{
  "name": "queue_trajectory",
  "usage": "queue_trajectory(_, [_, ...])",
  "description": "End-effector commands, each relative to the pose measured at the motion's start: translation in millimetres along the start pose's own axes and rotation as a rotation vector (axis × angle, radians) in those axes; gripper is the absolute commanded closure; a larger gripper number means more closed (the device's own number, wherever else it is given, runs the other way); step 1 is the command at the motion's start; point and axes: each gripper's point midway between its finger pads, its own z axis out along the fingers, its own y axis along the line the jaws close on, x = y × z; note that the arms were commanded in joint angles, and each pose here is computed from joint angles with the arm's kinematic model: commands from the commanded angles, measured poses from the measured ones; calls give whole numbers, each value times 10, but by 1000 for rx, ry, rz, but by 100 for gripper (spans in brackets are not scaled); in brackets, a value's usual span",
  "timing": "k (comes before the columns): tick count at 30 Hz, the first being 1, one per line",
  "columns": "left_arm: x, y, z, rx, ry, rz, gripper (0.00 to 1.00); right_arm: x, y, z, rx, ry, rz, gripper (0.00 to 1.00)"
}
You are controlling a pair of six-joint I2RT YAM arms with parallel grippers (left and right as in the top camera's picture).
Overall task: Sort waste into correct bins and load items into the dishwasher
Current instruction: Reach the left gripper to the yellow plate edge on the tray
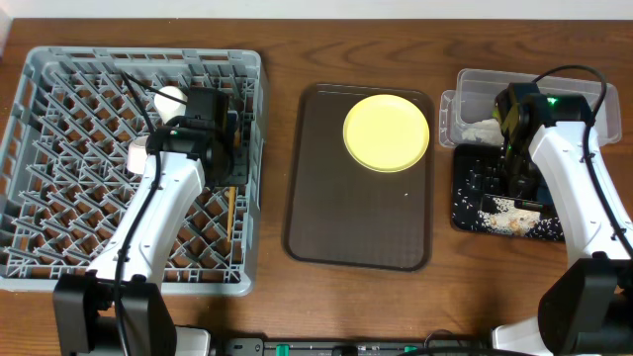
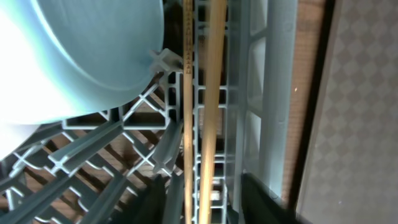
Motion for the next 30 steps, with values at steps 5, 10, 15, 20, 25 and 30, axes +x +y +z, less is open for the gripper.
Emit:
queue_trajectory(5, [-128, -95, -209, 23, -79, 24, 44, -17, -36, 3, 4, -2, 22, 1])
queue_trajectory(10, [-297, -419, -402, 70, -197, 102, 44, -22, -34, 3, 3, -4, 23, 1])
queue_trajectory(15, [-424, -1040, -481, 153, -307, 247, 36, -29, -33, 3, 2, -7, 23, 1])
queue_trajectory(20, [-553, -1688, -441, 234, -419, 402, 32, -26, -34, 3, 3, -5, 23, 1])
queue_trajectory(25, [-628, -2190, -254, 294, -488, 485, 32, -17, -37, 3, 4, -2, 22, 1])
queue_trajectory(30, [-564, -2623, 13, 322, -527, 628, 32, -18, -36, 3, 4, -2, 22, 1])
